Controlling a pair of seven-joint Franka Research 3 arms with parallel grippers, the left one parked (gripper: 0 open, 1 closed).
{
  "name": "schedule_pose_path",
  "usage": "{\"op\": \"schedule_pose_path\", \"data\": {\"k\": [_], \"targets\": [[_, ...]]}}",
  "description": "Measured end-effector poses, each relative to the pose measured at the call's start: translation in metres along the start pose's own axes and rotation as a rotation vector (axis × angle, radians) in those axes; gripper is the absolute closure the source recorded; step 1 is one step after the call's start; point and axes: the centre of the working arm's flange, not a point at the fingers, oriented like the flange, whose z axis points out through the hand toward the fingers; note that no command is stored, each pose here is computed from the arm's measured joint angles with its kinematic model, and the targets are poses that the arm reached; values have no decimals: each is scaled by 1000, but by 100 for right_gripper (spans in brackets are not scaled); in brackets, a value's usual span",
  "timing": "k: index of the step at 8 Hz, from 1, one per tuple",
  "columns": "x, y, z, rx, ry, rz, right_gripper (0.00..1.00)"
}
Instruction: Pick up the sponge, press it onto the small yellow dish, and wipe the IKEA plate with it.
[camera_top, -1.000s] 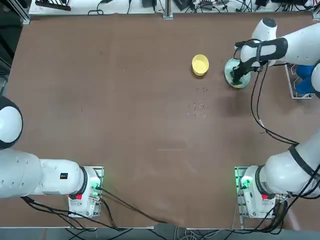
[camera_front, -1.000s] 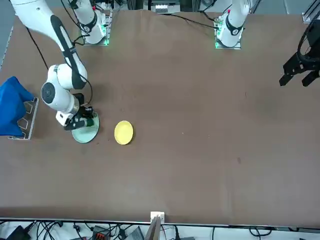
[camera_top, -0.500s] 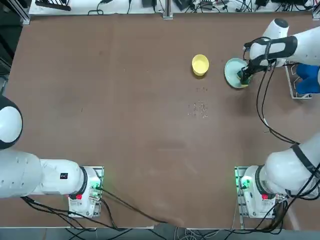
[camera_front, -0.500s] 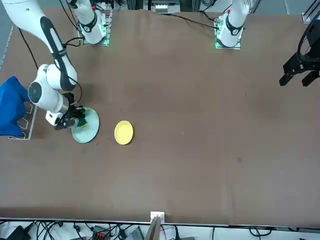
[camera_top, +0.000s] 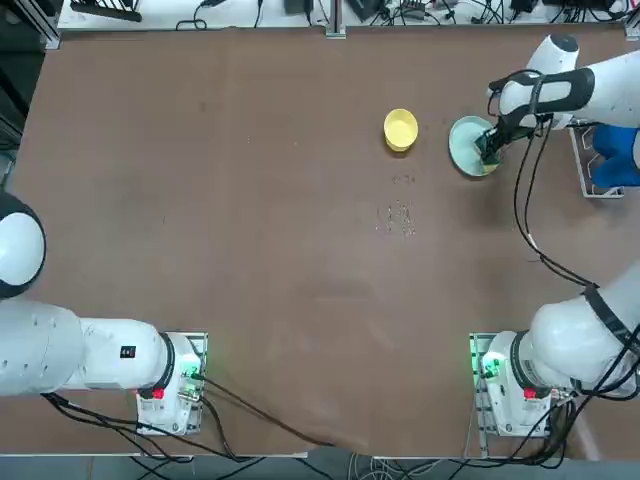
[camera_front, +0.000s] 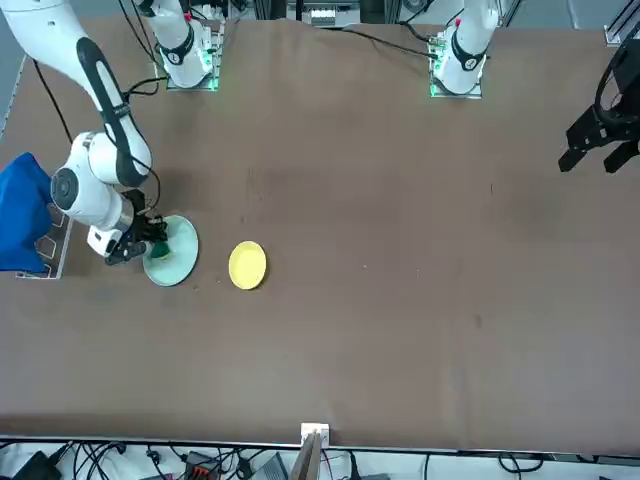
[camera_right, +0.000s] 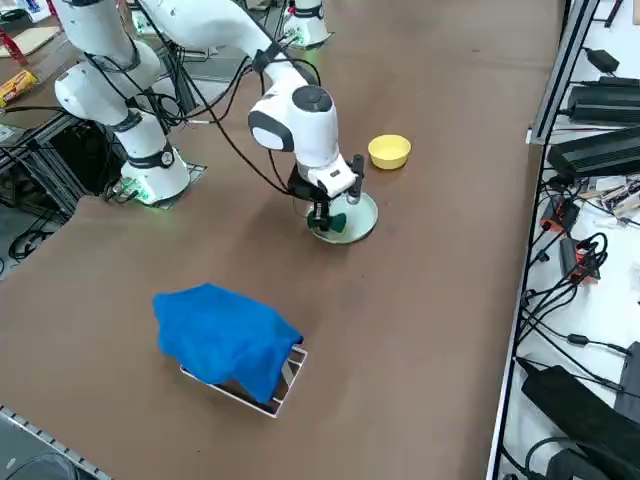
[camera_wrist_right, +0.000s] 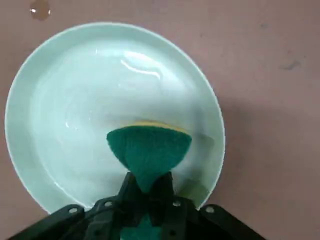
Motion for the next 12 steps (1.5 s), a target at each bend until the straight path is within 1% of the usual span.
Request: {"op": "schedule_pose_path", "data": {"k": [2, 5, 7, 12], "targets": [[13, 1, 2, 4, 13, -8, 91], [36, -12, 2, 16, 38, -37, 91], [44, -24, 2, 21, 45, -50, 91], [58, -69, 2, 25, 42, -25, 91]]}}
